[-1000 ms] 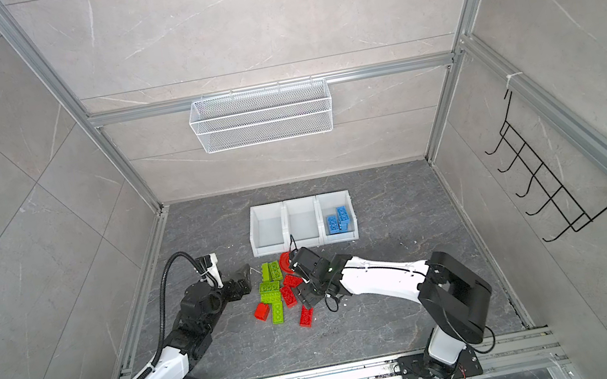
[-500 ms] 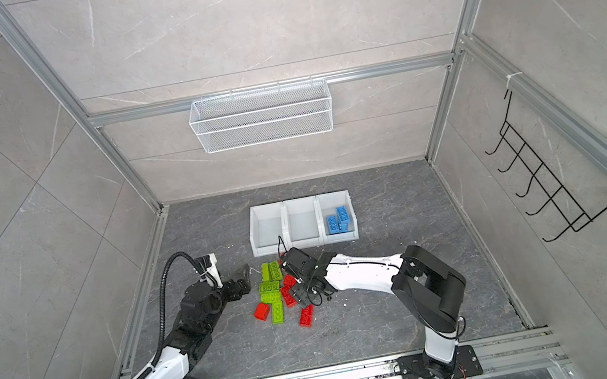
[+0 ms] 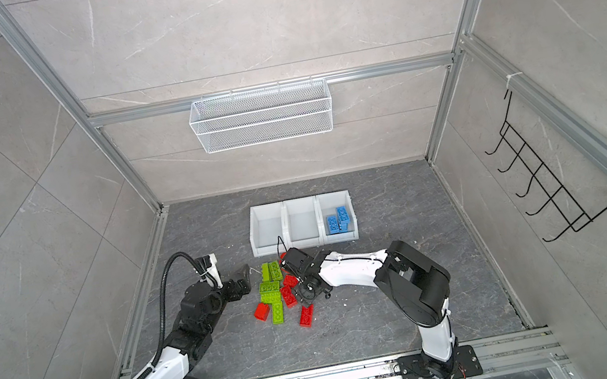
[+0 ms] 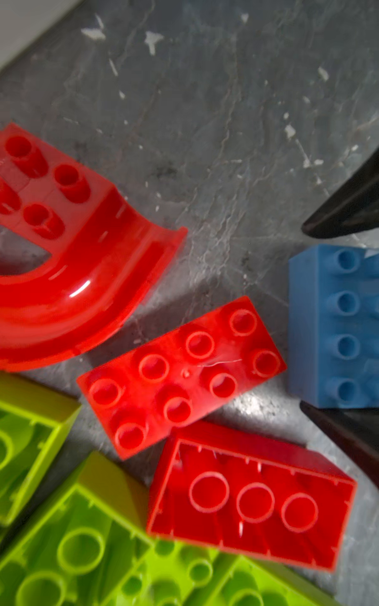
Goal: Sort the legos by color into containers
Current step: 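Carry the blue brick into the blue-brick compartment and open the right gripper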
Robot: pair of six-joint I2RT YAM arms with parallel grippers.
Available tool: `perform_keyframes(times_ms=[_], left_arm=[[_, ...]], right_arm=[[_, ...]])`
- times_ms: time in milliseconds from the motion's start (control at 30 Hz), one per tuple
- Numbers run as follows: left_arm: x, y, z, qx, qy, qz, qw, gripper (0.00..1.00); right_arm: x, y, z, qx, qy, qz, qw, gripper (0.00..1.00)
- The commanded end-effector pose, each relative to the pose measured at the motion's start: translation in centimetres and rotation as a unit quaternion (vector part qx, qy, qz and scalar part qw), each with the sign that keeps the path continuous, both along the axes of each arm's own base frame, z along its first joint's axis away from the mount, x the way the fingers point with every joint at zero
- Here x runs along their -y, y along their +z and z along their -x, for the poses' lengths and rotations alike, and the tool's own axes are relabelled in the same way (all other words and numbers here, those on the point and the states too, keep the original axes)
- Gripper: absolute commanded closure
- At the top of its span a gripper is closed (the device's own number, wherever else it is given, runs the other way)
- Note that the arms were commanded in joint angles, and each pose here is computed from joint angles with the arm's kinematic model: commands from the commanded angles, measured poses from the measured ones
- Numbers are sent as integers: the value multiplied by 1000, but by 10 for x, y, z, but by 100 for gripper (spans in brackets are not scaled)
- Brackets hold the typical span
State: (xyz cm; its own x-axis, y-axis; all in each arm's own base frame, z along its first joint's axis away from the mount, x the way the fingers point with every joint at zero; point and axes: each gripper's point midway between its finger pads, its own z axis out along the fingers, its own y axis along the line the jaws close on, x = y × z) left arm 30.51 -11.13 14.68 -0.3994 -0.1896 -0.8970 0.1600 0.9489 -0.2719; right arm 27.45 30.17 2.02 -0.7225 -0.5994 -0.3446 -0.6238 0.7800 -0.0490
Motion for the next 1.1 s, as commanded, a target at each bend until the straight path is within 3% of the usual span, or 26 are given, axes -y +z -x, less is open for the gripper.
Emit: perform_keyframes(times_ms=[0, 367, 567, 833, 1067], left_arm=[[-1, 14, -4, 27, 6, 11, 1000, 1], [0, 13, -4, 25, 6, 12, 1000, 1], [0, 14, -4, 27, 5, 12, 1000, 1], [0, 14, -4, 26, 5, 11, 1000, 1], [0, 14, -4, 26, 5, 9, 1000, 1]], right_arm=[[2, -6, 0, -5, 6, 7, 1000, 22], [11, 6, -9, 13, -18, 2, 1000, 28], [27, 48, -30, 59, -56, -25, 996, 30], [62, 106, -78, 100, -109, -65, 987, 30], [83, 137, -147, 131, -136, -90, 978, 30]])
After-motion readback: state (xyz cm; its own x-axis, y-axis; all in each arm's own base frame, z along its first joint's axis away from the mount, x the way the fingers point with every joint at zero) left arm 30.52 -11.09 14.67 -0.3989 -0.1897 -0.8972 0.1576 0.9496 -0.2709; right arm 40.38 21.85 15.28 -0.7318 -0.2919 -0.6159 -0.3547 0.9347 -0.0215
